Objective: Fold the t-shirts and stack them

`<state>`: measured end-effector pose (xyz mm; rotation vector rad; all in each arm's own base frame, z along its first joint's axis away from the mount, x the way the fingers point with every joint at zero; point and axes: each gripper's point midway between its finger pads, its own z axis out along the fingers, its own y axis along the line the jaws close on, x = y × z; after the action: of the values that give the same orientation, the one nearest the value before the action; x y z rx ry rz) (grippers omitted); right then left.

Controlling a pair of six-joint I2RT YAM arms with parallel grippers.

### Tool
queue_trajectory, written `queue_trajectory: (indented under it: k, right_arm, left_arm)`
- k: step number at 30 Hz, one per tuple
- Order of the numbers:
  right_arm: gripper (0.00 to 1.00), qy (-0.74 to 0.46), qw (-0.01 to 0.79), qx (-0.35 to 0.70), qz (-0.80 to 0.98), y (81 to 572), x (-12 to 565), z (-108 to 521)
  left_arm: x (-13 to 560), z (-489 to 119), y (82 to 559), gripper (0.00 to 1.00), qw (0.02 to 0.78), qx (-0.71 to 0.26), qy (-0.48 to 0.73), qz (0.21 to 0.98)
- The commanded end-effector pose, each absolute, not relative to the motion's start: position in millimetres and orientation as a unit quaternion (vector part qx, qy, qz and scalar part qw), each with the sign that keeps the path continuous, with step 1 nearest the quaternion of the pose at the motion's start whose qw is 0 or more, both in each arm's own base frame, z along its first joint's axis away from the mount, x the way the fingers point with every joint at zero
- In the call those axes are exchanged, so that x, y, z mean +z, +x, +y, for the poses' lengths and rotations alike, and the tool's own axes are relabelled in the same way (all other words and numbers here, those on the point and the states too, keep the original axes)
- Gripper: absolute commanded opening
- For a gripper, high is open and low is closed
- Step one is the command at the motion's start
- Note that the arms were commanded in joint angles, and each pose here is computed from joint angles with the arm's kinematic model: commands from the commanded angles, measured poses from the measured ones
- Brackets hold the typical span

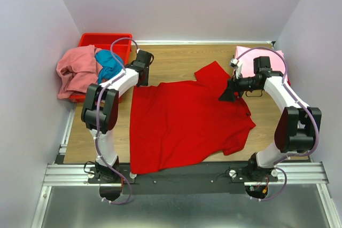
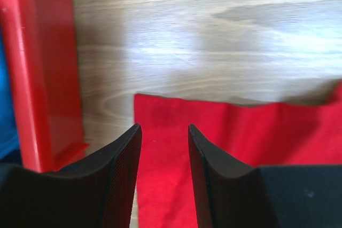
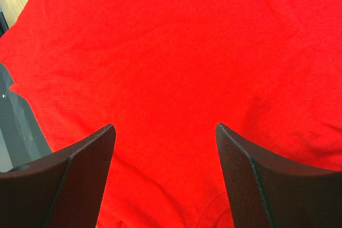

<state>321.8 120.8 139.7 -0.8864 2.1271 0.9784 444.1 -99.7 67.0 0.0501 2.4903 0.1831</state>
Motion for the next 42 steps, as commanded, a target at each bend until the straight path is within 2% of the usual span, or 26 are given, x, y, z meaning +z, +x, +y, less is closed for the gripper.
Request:
queue_trajectory:
  k: [1, 16, 25, 37, 42]
  right_arm:
    - [0.82, -0.338, 0.316, 0.377, 0.803, 320, 137, 121]
    - [0.82, -0.337, 0.316, 0.378, 0.803, 320, 137, 120]
    - [0.82, -0.336, 0.316, 0.378, 0.803, 320, 137, 120]
    - [0.82, -0.334, 0.318, 0.377, 0.804, 321, 138, 118]
    - [0.82, -0.332, 0.321, 0.376, 0.803, 321, 139, 116]
  left_arm:
    - [58, -81, 446, 0.48, 0.301, 0.118, 0.017, 0.946]
    - [30, -66, 449, 0.48, 0.266, 0.113, 0.021, 0.957]
    - [19, -70, 446, 0.48, 0.249, 0.077, 0.029, 0.965]
    - [-18, -81, 417, 0.44, 0.192, 0.016, 0.036, 0.981]
    - [-21, -88, 413, 0.37, 0.184, -0.005, 0.037, 0.982]
